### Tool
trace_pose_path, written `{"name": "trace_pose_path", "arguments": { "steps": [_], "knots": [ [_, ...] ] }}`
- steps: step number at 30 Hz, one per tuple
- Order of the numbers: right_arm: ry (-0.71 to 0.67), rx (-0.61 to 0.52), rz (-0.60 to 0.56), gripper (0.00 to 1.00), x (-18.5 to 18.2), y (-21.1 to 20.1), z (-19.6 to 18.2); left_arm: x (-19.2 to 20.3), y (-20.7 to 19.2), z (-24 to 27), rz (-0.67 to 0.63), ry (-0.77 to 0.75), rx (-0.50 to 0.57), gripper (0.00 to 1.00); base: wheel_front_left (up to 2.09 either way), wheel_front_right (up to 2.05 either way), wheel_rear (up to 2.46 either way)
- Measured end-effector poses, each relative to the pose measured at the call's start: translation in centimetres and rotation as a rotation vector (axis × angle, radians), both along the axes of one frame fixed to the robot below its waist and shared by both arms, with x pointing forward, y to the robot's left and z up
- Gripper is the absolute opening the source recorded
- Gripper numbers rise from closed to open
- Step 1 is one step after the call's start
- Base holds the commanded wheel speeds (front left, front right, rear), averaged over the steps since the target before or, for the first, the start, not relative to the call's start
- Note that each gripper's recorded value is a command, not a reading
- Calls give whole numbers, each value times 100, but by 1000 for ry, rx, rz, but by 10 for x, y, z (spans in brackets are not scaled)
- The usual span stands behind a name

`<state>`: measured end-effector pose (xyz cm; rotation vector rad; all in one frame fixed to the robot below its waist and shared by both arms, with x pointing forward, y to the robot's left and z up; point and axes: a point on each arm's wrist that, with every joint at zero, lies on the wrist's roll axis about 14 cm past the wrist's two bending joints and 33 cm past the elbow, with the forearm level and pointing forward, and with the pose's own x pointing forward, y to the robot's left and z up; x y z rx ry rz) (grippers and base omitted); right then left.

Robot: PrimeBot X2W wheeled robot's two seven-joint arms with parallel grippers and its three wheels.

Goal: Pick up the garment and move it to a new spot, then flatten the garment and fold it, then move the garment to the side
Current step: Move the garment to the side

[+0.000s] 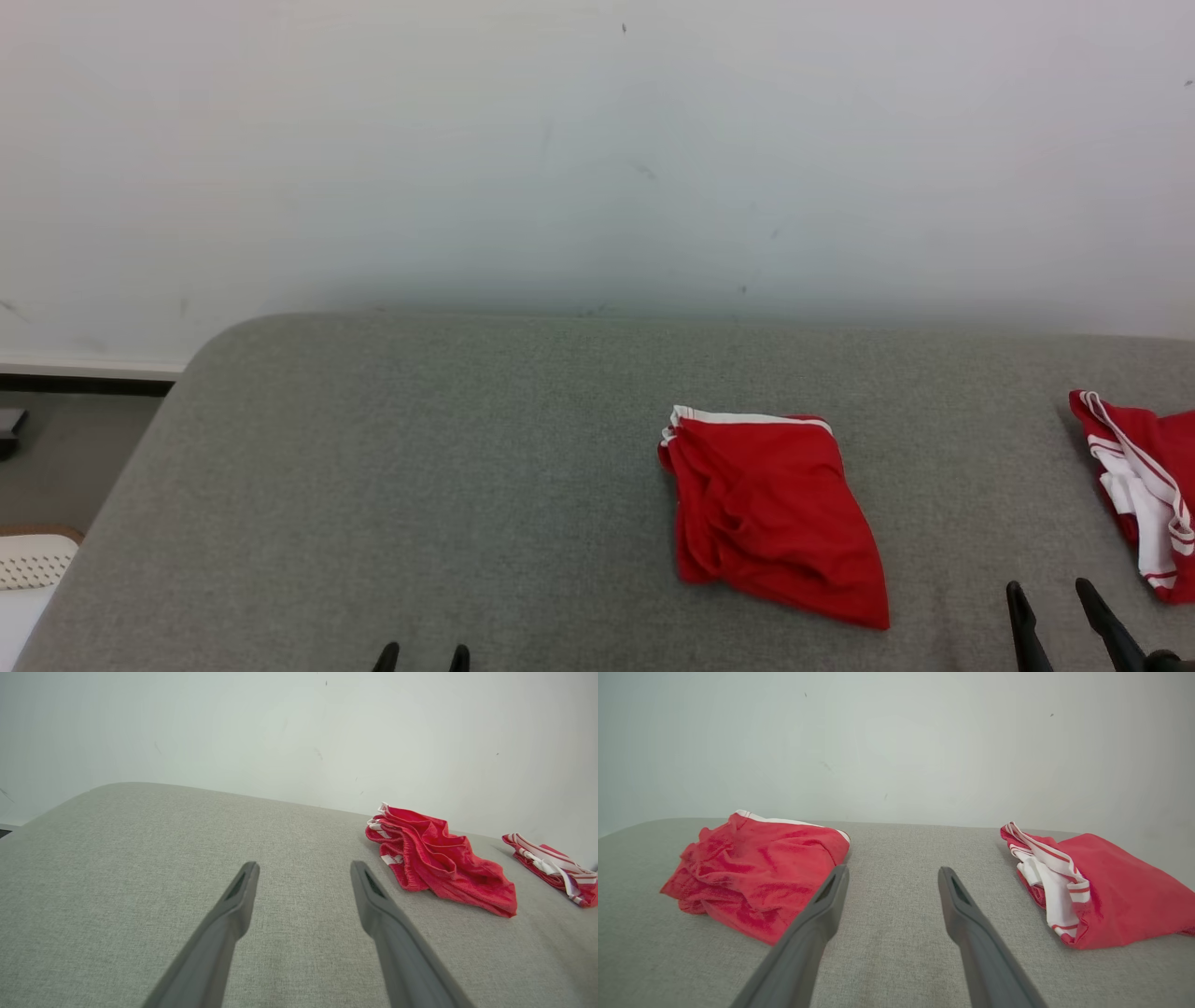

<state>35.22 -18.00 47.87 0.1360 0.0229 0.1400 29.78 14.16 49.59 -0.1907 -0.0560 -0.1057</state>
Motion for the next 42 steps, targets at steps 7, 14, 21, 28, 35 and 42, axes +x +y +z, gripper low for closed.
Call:
{"name": "trace_pose_path", "arguments": {
  "steps": [7, 14, 21, 28, 35, 42],
  "knots": [
    [3, 98, 27, 100, 16, 9, 15, -1, 3, 0, 12, 1, 5, 100, 0, 0, 0],
    [195, 351, 91, 100, 46, 31, 13, 1, 4, -7, 13, 26, 8, 100, 0, 0, 0],
    [571, 424, 280, 100, 67, 74, -20, 1, 8, -21, 31, 78, 5, 100, 0, 0, 0],
    [735, 396, 325, 100, 91, 87, -41, -4, 16, -33, 80, 126, -16, 100, 0, 0, 0],
    [863, 383, 323, 100, 102, 95, -72, -1, 22, -36, 108, 143, -9, 100, 0, 0, 0],
    [897, 446, 354, 100, 115, 126, -79, -5, 36, -38, 163, 157, -3, 100, 0, 0, 0]
  ]
}}
